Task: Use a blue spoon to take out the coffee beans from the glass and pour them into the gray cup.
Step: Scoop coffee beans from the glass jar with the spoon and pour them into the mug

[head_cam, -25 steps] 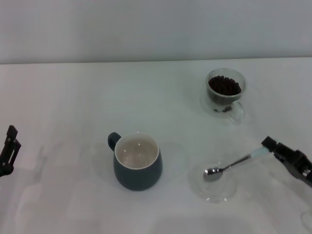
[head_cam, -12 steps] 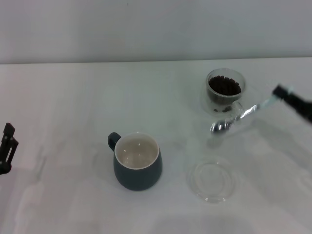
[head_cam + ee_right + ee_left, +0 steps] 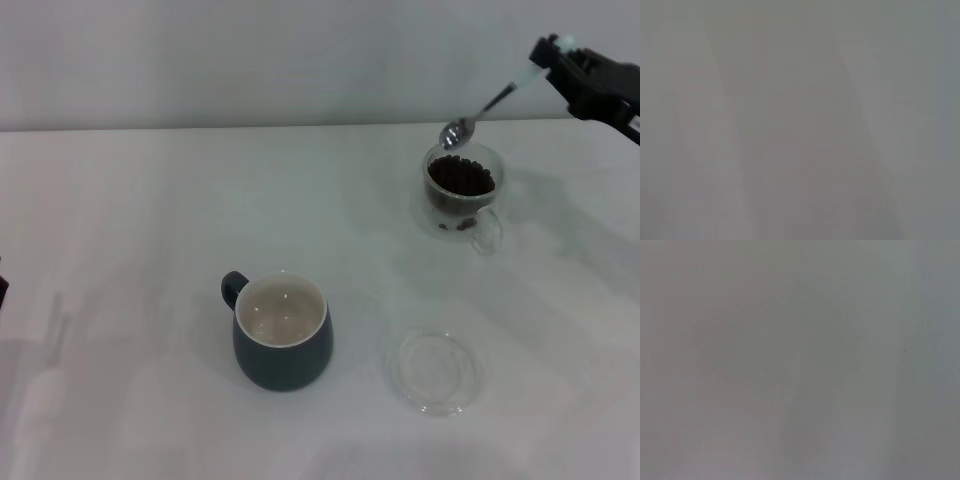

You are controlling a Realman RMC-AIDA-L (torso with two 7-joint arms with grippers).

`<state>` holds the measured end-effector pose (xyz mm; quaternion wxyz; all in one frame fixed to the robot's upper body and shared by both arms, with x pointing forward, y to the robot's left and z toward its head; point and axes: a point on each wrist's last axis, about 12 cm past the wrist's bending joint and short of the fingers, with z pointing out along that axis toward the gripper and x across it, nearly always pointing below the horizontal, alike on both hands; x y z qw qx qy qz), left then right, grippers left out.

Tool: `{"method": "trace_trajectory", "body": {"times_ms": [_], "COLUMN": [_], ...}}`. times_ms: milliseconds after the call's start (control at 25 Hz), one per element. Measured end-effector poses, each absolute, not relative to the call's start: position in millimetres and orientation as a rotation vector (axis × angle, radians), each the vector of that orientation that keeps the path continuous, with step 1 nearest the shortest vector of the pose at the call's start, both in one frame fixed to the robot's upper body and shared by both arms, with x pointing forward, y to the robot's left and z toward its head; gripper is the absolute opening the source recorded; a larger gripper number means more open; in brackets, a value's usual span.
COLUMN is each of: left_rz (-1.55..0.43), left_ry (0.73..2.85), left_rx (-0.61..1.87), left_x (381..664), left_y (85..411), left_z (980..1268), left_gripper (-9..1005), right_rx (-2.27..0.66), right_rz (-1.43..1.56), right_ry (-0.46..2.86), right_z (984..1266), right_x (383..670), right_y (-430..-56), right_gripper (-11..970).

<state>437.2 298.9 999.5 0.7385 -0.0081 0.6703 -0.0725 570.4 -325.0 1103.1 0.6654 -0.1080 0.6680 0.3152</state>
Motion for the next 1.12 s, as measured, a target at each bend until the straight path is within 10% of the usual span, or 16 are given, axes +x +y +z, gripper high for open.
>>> {"method": "trace_trajectory", "body": {"times_ms": [1120], "left_rz": [-0.16], "left_ry": [1.507], "left_rx": [-0.012], "left_x": [440.0], "left_y": [296.4], "left_z": [995.8], "left_gripper": [687], "right_rx": [-0.338], "right_rz": [0.432], "right_ry": [1.683], "right_z": [1072.8], "right_x": [576.1], "right_y": [-320.4], "right_gripper": [171]}}
